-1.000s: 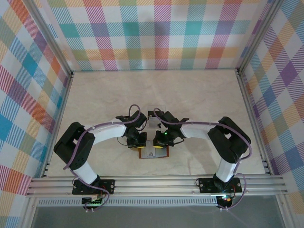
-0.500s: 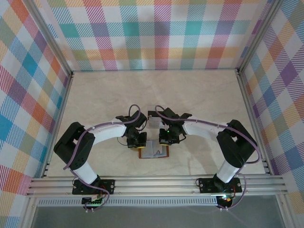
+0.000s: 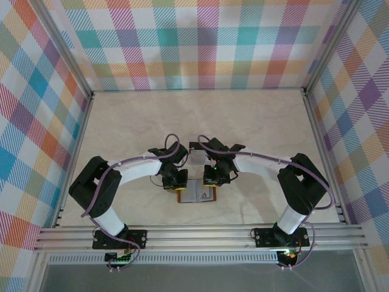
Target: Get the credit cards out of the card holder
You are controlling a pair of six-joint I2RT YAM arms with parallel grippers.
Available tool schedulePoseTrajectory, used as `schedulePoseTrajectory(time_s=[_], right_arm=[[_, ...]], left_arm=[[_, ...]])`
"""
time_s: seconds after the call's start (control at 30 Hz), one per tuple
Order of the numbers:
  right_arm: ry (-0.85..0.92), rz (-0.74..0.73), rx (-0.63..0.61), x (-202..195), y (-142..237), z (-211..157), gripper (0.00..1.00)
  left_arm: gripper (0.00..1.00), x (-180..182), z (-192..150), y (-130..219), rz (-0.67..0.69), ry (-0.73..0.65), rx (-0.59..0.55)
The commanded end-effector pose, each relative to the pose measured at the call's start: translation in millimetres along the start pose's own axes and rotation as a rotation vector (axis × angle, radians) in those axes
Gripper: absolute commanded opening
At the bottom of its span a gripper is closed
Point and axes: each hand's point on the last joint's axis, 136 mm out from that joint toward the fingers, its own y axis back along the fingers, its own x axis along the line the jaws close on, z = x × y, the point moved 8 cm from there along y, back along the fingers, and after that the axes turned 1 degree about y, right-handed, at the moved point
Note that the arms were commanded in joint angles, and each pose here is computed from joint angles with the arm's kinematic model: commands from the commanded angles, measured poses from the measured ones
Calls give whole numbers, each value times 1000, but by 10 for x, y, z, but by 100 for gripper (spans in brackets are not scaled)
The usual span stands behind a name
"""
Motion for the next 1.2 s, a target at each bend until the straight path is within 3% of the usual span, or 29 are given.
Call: schedulePoseTrajectory(time_s=[0.0, 0.43, 0.77, 0.97, 1.17], right_arm=[[5, 76, 5, 113, 5, 2, 20], [-3, 114, 6, 125, -28, -7, 12], [57, 73, -53, 133, 223, -19, 5], [186, 29, -105, 173, 430, 51, 4], [484, -50, -181, 292, 675, 238, 3]], left_arm=[[3, 78, -72, -93, 69, -8, 39], [3, 72, -74, -78, 64, -9, 36], [6, 19, -67, 135, 41, -13, -28], [8, -5, -69, 234, 27, -14, -55], [10, 32, -89, 268, 38, -11, -76]])
